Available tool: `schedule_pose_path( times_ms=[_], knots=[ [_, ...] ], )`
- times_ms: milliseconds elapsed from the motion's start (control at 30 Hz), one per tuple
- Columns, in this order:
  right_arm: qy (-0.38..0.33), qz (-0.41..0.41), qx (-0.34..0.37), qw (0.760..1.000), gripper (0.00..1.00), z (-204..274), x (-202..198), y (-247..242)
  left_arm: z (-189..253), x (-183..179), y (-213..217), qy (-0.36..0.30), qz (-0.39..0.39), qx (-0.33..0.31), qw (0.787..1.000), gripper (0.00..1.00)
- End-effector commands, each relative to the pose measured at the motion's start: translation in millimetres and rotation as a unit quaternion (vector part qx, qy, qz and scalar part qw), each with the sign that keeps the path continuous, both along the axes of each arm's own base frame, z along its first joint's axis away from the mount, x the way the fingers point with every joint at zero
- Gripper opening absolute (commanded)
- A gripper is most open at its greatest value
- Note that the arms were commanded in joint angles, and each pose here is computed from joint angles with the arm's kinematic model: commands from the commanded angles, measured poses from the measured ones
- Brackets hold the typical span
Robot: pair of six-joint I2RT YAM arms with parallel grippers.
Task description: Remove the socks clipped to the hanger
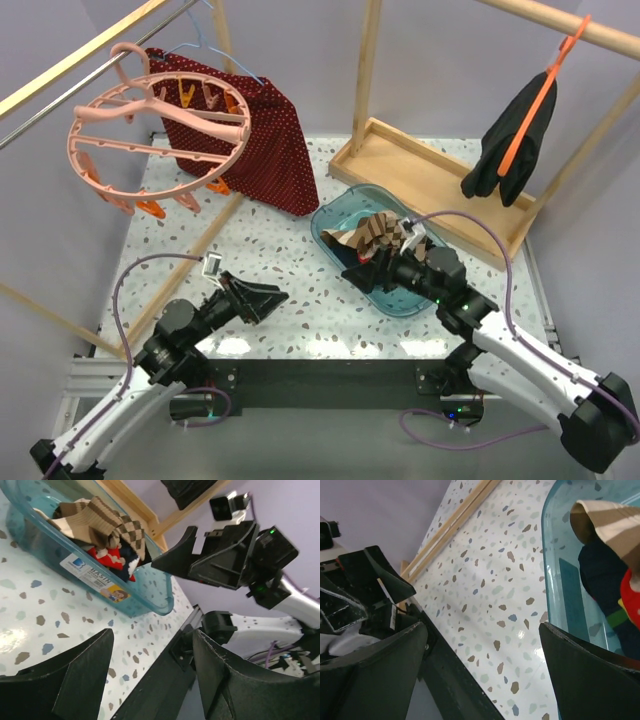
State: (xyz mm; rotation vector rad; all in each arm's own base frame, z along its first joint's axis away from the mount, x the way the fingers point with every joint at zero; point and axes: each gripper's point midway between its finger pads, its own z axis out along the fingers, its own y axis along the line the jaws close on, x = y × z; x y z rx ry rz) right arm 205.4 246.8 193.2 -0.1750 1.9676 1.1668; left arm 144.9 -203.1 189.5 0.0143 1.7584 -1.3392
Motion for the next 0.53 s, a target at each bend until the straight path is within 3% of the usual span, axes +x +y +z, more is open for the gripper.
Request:
schedule_pose_path(
  times_ms=[0, 233, 500],
  knots=[
    [-0.014, -0.073, 0.078, 0.994, 0.99, 12.4, 2.0, -19.0, 31.4, -9.4, -3.2, -0.039, -0.023, -0.141, 0.989, 0.69],
    [0.013, -0.17, 0.051, 0.984, 0.99, -40.1, -6.5, -65.4, 14.4, -18.8, -1.2, -0.034, -0.053, -0.247, 0.967, 0.68],
    [0.026, -0.208, 0.075, 0.975, 0.98, -66.8, -13.2, -82.5, 5.0, -30.4, -7.7, -0.041, -0.088, -0.228, 0.969, 0.68]
  ],
)
